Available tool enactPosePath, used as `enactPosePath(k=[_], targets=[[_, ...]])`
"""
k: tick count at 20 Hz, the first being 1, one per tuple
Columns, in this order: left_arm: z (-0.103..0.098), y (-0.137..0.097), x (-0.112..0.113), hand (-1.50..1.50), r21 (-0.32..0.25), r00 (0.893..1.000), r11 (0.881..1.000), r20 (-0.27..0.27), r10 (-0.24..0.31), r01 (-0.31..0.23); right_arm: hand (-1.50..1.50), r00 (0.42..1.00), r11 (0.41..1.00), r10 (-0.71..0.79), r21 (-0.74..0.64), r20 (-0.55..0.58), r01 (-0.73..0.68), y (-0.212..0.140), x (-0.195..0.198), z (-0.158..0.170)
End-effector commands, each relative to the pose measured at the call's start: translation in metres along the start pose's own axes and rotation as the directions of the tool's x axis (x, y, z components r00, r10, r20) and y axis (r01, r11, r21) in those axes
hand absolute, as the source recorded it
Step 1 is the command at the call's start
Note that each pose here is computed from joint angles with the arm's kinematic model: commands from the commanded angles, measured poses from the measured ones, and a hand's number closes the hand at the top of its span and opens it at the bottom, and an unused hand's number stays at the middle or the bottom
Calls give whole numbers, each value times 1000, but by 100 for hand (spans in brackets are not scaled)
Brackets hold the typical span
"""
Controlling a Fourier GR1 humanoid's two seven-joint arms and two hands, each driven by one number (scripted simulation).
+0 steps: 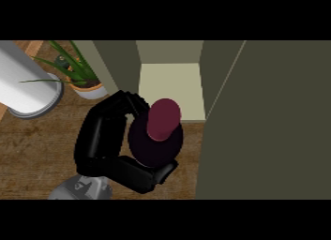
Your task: Pick up the wine, place it into the cabinet and close the cabinet
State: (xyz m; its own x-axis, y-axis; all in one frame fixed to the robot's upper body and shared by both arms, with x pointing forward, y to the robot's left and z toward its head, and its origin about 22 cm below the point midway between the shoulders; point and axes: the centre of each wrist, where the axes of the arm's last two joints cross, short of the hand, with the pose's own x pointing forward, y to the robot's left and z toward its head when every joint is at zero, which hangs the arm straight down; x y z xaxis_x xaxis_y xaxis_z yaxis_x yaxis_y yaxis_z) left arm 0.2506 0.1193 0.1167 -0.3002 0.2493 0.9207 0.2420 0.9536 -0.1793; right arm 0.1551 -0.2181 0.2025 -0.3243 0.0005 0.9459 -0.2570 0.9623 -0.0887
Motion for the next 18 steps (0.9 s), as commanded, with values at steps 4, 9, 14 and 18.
enactPosePath(k=[4,9,14,18], targets=[[-34,-34,3,150,29,999,999,12,-32,32,-150,999,999,-22,27,49,21,-7,16,26],[-32,-42,-6,150,64,999,997,17,-47,46,-150,998,999,-27,36,51,26,-12,10,37],[-41,-59,-27,150,88,991,988,40,-128,124,-150,999,999,-14,46,47,12,-7,18,25],[-41,-56,-22,150,89,993,989,23,-120,117,-150,999,999,-16,51,51,14,-3,17,29]])
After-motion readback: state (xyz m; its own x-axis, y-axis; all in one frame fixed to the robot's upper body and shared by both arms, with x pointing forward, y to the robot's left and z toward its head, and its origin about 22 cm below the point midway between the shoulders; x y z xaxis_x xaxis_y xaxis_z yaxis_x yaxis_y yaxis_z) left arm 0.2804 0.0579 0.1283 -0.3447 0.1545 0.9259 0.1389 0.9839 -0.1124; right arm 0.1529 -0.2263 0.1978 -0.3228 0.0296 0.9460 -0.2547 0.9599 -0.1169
